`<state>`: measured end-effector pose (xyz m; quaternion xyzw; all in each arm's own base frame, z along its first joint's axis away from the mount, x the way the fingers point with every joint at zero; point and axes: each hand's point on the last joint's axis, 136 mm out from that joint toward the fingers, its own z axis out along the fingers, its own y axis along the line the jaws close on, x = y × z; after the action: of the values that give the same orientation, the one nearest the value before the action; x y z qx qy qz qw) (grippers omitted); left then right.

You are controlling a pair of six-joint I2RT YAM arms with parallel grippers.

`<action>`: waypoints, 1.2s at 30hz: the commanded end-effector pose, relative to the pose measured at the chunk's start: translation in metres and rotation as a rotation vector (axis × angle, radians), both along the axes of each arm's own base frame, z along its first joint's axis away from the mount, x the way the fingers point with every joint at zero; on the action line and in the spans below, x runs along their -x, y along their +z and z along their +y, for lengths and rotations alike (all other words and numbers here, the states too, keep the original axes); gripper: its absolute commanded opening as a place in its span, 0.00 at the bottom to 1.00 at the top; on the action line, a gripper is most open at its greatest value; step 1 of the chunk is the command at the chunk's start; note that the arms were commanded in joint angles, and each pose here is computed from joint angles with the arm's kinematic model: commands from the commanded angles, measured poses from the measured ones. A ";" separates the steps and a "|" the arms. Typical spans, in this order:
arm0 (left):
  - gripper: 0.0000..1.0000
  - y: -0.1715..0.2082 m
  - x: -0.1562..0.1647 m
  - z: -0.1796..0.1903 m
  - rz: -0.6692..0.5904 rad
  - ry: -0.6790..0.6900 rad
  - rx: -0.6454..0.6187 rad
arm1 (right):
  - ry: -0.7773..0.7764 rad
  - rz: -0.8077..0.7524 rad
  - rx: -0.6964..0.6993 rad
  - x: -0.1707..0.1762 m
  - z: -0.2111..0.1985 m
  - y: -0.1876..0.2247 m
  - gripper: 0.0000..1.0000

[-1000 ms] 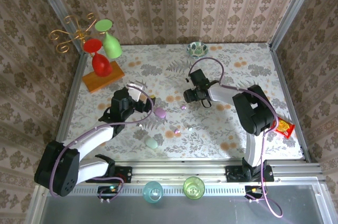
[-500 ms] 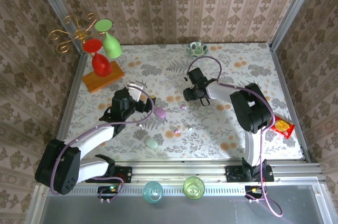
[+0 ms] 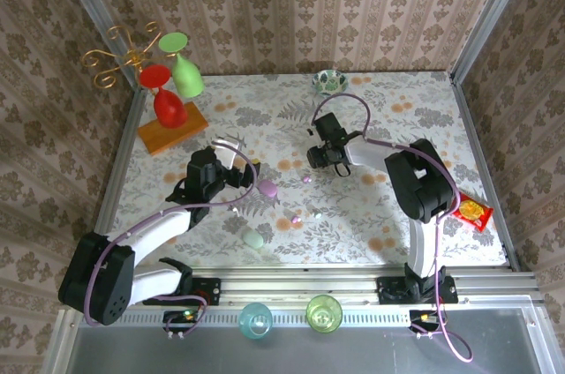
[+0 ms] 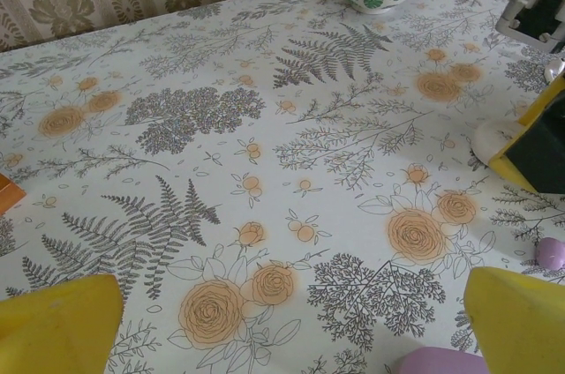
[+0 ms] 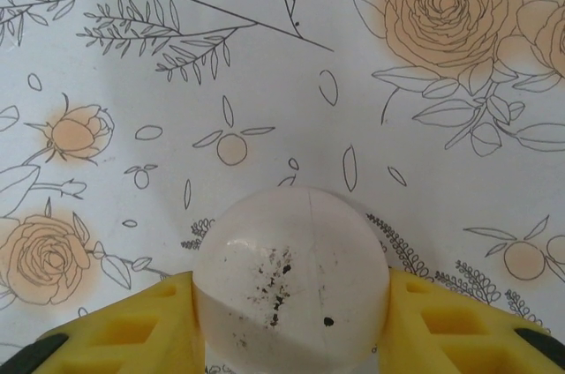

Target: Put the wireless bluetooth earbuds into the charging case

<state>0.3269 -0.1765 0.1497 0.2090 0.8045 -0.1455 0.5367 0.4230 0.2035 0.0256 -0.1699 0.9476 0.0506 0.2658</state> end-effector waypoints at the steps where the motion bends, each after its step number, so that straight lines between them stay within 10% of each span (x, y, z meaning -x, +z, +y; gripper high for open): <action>1: 1.00 0.022 -0.008 -0.008 -0.008 0.008 0.071 | 0.046 -0.054 -0.030 0.011 0.002 0.022 0.45; 19: 0.96 0.062 0.049 -0.078 0.666 -0.268 0.392 | 0.553 -0.411 -0.173 0.079 0.058 0.148 0.43; 36: 0.62 0.084 0.062 -0.110 0.710 -0.426 0.543 | 0.724 -0.471 -0.288 0.108 0.091 0.195 0.44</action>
<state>0.2708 -0.2775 0.2350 0.1529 0.8171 -0.5005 0.2419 0.3214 0.2845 0.1871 -0.4436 0.7553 0.2106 0.4340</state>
